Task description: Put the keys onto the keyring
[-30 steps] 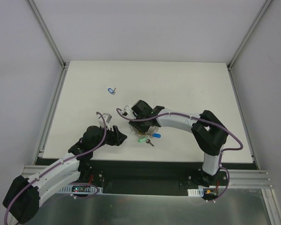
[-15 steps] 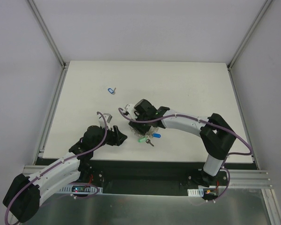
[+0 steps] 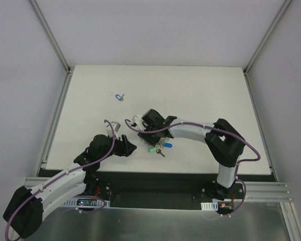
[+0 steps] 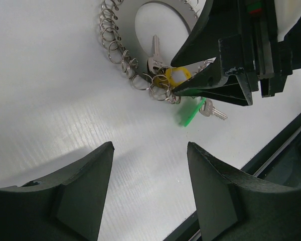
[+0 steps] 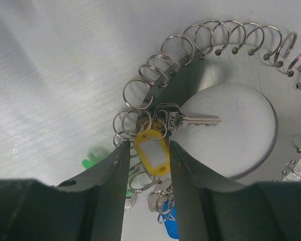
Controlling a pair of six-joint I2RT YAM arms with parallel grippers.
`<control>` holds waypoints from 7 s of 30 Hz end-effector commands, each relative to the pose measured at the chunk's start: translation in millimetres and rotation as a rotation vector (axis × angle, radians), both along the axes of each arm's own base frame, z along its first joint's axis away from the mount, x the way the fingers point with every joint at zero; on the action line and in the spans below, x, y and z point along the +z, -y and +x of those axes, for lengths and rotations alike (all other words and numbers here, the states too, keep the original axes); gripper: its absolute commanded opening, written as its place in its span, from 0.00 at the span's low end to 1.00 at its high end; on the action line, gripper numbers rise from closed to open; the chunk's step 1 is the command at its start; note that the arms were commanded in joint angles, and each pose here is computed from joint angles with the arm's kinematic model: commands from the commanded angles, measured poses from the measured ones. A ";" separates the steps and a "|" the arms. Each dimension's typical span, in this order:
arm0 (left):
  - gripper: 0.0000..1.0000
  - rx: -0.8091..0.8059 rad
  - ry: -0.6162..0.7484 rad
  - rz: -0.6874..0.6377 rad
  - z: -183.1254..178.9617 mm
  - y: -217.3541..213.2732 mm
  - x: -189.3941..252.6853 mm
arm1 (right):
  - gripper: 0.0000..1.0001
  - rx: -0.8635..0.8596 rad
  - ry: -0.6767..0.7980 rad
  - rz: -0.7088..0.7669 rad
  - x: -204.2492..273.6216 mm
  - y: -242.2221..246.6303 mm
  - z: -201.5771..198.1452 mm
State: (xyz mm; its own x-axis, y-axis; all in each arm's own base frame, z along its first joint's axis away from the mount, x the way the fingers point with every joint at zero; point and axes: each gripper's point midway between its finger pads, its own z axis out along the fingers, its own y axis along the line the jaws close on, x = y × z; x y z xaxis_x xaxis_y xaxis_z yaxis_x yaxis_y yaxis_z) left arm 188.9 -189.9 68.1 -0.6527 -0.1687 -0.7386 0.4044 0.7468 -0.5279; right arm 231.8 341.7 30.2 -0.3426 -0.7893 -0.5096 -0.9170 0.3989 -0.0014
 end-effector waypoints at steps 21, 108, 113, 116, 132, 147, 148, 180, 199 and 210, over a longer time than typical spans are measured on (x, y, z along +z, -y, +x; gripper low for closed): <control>0.61 -0.078 0.227 0.023 26.5 14.1 48.3 | 0.01 0.015 0.008 0.084 49.7 -1.1 7.5; 0.26 -0.467 0.769 0.036 44.1 114.9 128.7 | 0.01 -0.031 0.161 0.221 188.6 41.7 -2.9; 0.25 -0.473 0.754 0.031 43.1 116.4 125.8 | 0.01 -0.031 0.163 0.229 191.5 41.4 -3.4; 0.22 -0.474 0.739 0.035 43.4 116.1 121.9 | 0.01 -0.032 0.165 0.231 192.6 42.3 -3.4; 0.14 -0.442 0.715 0.056 52.3 116.6 124.5 | 0.01 -0.029 0.163 0.233 194.7 42.6 -5.1; 0.00 -0.437 0.749 0.044 49.2 113.6 140.1 | 0.01 -0.075 0.217 0.167 195.5 61.9 4.2; 0.00 -0.433 0.753 0.041 48.6 112.8 141.8 | 0.02 -0.080 0.220 0.160 194.9 64.5 5.1; 0.41 -0.421 0.734 -0.016 25.6 95.7 151.0 | 0.01 -0.042 0.248 0.254 216.3 71.4 9.2; 0.52 -0.493 0.748 0.041 42.5 130.3 146.9 | 0.01 -0.071 0.270 0.223 225.8 71.9 7.4; 0.44 -0.514 0.749 0.060 49.6 139.0 140.4 | 0.01 -0.053 0.264 0.233 227.8 64.8 1.0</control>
State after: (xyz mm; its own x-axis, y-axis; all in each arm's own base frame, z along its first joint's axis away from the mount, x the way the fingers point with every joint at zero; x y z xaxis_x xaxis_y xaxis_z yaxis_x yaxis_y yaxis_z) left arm 236.1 -316.5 179.4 -0.0575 0.1141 -0.9918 0.9028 0.4300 -0.0029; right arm 229.3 270.8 225.5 -0.2541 -0.6807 -0.6871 -0.8865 0.4480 -0.1159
